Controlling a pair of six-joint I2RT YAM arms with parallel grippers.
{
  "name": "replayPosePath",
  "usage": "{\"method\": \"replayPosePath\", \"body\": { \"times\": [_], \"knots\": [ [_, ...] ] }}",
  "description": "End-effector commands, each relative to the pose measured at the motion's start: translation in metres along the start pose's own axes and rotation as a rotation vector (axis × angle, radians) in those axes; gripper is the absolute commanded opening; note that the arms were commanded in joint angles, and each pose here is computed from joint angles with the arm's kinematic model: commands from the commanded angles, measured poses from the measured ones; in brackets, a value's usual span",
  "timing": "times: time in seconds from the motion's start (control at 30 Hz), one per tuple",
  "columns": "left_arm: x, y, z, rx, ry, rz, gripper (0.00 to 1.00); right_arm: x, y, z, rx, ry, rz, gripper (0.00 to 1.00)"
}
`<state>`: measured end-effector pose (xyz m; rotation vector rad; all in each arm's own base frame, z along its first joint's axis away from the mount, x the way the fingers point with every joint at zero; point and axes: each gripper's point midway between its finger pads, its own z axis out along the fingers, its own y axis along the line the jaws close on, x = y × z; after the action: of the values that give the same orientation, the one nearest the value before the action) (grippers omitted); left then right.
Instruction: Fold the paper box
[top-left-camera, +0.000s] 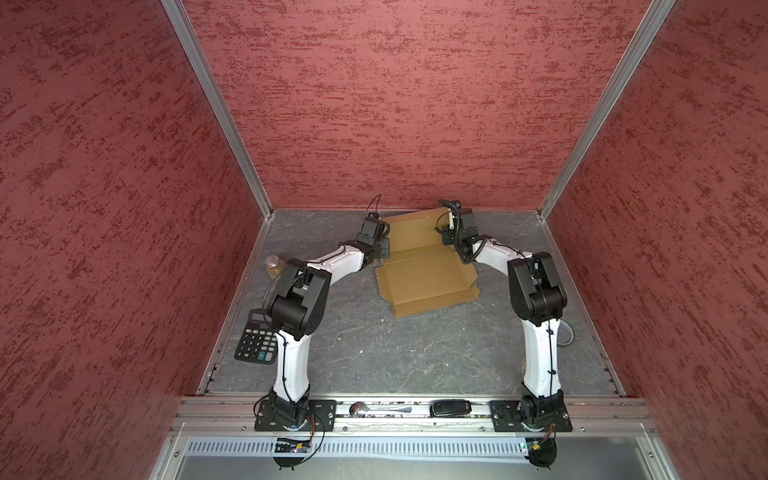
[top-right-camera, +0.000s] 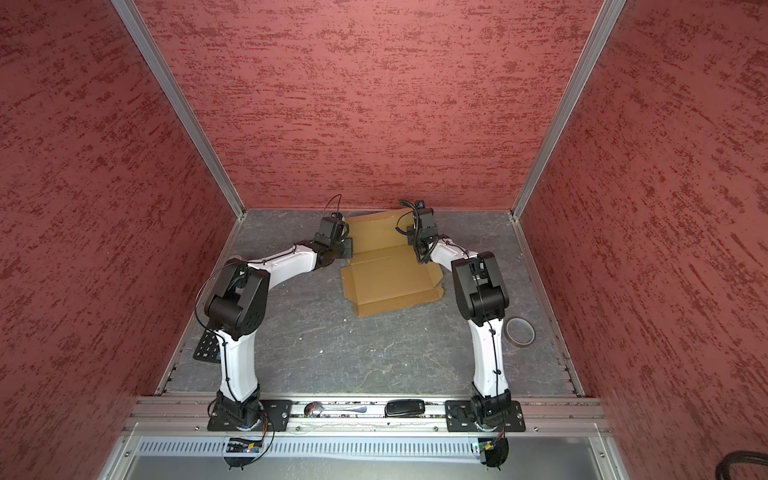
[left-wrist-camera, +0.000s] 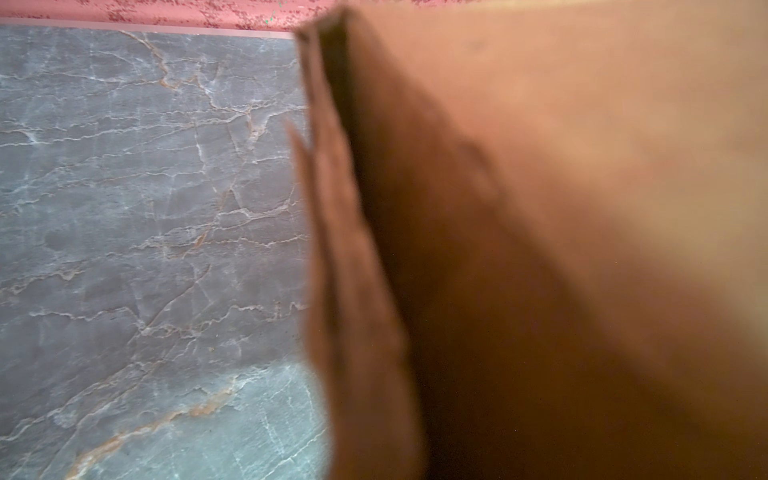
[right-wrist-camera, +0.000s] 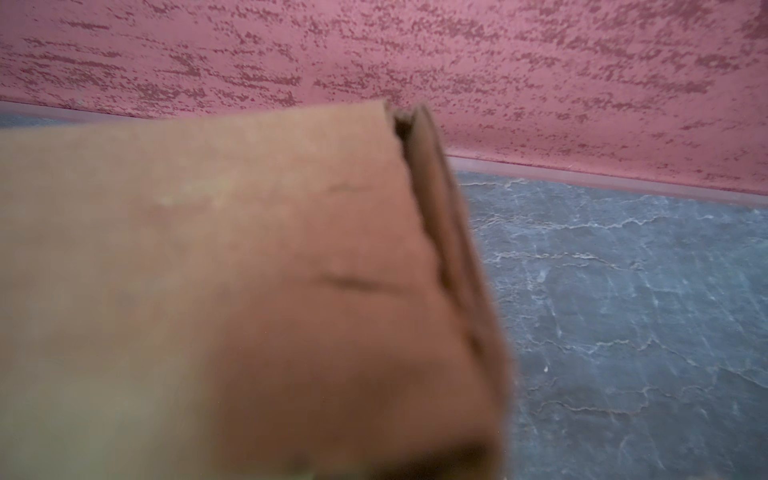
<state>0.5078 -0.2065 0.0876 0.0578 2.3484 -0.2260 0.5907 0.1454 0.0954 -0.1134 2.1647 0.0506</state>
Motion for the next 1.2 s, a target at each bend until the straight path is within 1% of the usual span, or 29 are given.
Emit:
{"method": "replayPosePath", "body": {
  "times": [0.0,0.5,0.8,1.17],
  "knots": [
    [0.042,-0.027,0.013,0.118,0.142,0.033,0.06,0.042,0.032,0.012,-0.067,0.119,-0.031,0.11],
    [0.037,-0.02,0.012,0.11,0.155,0.021,0.07,0.046,0.033,0.013,-0.037,0.165,-0.079,0.07],
    [0.032,-0.021,0.008,0.116,0.144,0.015,0.07,0.048,0.032,0.011,-0.028,0.178,-0.075,0.05],
    [0.033,-0.015,0.005,0.107,0.147,0.012,0.07,0.034,0.038,-0.002,-0.064,0.174,-0.068,0.02]
  ]
}}
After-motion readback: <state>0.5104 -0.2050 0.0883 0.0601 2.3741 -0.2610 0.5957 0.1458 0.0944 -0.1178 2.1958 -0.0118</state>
